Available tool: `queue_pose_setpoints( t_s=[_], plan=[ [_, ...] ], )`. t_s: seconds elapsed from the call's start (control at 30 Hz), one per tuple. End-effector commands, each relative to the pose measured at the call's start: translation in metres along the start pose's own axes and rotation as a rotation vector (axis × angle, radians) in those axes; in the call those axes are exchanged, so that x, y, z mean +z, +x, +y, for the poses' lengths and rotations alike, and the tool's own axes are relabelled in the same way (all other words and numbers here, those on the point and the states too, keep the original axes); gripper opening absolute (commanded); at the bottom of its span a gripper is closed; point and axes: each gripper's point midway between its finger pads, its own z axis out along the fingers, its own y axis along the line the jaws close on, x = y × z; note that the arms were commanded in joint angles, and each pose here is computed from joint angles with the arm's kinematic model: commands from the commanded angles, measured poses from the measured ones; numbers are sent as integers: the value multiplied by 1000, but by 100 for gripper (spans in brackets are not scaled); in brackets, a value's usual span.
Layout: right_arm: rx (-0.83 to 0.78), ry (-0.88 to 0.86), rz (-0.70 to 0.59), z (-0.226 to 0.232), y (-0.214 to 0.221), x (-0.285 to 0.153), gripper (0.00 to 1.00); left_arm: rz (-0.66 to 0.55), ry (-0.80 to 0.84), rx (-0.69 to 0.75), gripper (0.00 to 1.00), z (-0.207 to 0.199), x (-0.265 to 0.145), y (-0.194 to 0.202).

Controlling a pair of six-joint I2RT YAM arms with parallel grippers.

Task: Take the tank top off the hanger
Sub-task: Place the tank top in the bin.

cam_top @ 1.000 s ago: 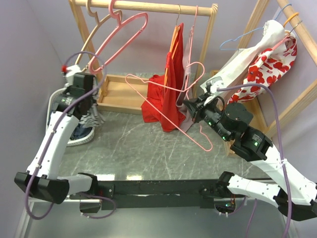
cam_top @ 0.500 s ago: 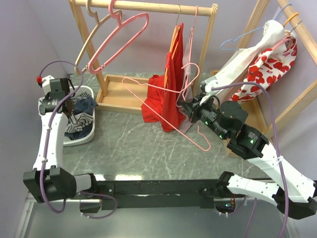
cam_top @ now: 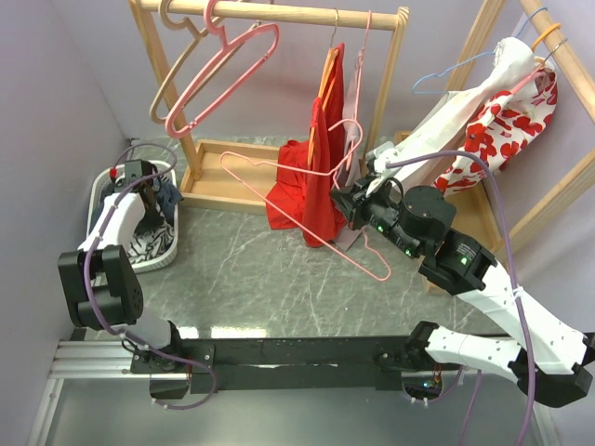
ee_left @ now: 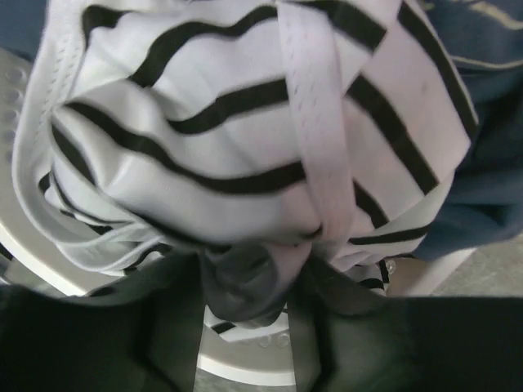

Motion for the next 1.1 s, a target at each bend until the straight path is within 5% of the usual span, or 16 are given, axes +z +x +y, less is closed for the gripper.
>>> queue_pose_setpoints(
  t_s=[0.0, 0.07, 0.1, 0.17, 0.23, 0.7, 1.07],
  plan=[
    [-7, -11, -86, 1, -27, -2, 0, -69, 16, -47, 49, 3, -13, -16],
    [-5, -11, -89, 1, -27, -3, 0, -110, 35, -72, 70, 6, -25, -24],
    [-6, -11, -84, 1, -26, -2, 0, -129, 47, -81, 61, 7, -32, -29],
    [2, -5, -83, 1, -25, -2, 0, -148, 50, -91, 63, 10, -43, -35],
    [3, -1, -84, 0, -25, -2, 0, -189, 72, -110, 95, 13, -59, -43],
    [40, 16, -57, 3, -30, 9, 0, -541, 378, -220, 99, 37, -210, -80],
    [30, 56, 31, 3, -16, 27, 0, -493, 284, -219, 97, 72, -215, -36]
  ],
)
